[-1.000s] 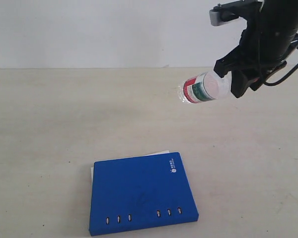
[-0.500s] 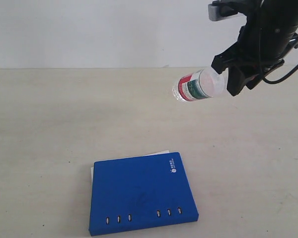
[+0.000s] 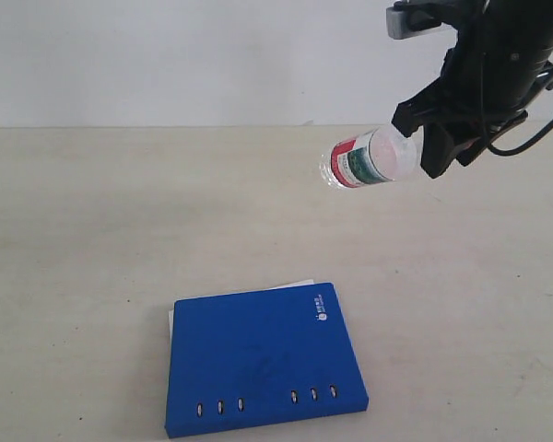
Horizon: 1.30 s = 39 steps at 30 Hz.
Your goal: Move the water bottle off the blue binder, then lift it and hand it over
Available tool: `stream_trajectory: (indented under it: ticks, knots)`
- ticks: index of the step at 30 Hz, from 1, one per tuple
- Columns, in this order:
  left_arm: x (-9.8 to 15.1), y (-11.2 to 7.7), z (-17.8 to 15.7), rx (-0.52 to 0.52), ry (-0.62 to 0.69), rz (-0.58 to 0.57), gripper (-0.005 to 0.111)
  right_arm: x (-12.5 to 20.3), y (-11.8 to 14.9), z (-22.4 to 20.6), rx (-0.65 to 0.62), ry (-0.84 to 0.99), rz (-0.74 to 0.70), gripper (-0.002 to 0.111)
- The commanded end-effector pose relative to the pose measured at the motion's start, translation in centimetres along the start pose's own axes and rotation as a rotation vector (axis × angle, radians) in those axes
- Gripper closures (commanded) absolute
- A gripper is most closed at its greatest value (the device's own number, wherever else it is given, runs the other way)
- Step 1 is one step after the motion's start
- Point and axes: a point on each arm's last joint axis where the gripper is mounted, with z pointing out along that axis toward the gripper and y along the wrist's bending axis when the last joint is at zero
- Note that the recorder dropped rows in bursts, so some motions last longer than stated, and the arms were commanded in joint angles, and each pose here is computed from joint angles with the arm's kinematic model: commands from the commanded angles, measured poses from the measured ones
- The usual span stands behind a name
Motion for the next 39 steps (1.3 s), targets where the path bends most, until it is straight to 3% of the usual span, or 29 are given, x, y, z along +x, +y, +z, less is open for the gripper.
stream_trajectory:
  ticks: [1, 2, 4, 7, 9, 11, 13, 14, 15, 18, 19, 20, 23, 25, 29, 34, 37, 39]
  knots:
    - [-2.3, 0.1, -0.3, 0.033, -0.268, -0.341, 0.102, -0.2, 0.2, -0.8, -0.022, -0.042, 0.012, 0.108]
    - [-2.8, -0.1, -0.5, 0.079, -0.321, -0.41, 0.102, -0.2, 0.5, -0.9, -0.048, -0.048, -0.002, 0.108]
    - [-3.1, -1.1, -0.4, 0.186, -0.313, -0.339, 0.102, -0.3, 0.7, -0.9, -0.075, -0.055, 0.002, 0.108]
    - [-4.8, -4.4, -0.2, 0.526, -0.26, -0.224, 0.102, -0.3, 0.9, -0.9, -0.096, -0.061, -0.01, 0.108]
    - [-5.7, -6.0, 1.2, 0.654, -0.16, -0.136, 0.102, -0.4, 0.9, -0.9, -0.1, -0.063, -0.011, 0.108]
    - [-6.2, -6.5, 3.6, 0.676, -0.049, -0.101, 0.102, -0.4, 0.9, -0.9, -0.1, -0.063, -0.011, 0.108]
    - [-5.9, -7.6, 8.2, 0.791, 0.091, -0.1, 0.102, -0.4, 1.0, -0.9, -0.102, -0.063, -0.01, 0.108]
    - [-5.3, -8.5, 11.4, 0.912, 0.141, -0.134, 0.102, -0.4, 1.0, -0.9, -0.102, -0.063, -0.014, 0.108]
    - [-5.1, -8.7, 13.0, 0.938, 0.153, -0.155, 0.102, -0.4, 1.0, -0.9, -0.102, -0.063, -0.017, 0.108]
    - [-1.0, -10.9, 22.3, 0.862, 0.298, -0.216, 0.102, -0.4, 1.0, -0.9, -0.108, -0.065, -0.014, 0.108]
    - [0.2, -11.4, 23.8, 0.838, 0.335, -0.227, 0.102, -0.4, 1.0, -0.9, -0.108, -0.065, -0.014, 0.108]
    - [1.8, -13.1, 27.0, 0.806, 0.385, -0.209, 0.102, -0.4, 1.0, -0.9, -0.108, -0.065, -0.014, 0.108]
    - [3.9, -17.5, 32.8, 0.728, 0.457, -0.056, 0.102, -0.4, 1.2, -0.9, -0.127, -0.071, -0.024, 0.108]
    - [4.3, -20.1, 35.3, 0.772, 0.424, 0.033, 0.102, -0.4, 1.3, -0.9, -0.135, -0.073, -0.021, 0.108]
    - [6.0, -22.6, 38.2, 0.755, 0.496, 0.094, 0.102, -0.5, 1.3, -0.9, -0.137, -0.074, -0.021, 0.108]
    - [8.5, -24.7, 37.5, 0.928, 0.585, 0.182, 0.102, -0.6, 1.9, -1.1, -0.202, -0.095, -0.03, 0.108]
    - [9.7, -25.5, 36.9, 0.946, 0.657, 0.251, 0.102, -0.7, 2.0, -1.1, -0.217, -0.101, -0.043, 0.108]
    - [10.1, -26.0, 36.3, 0.971, 0.703, 0.222, 0.102, -0.6, 1.9, -1.1, -0.202, -0.097, -0.048, 0.108]
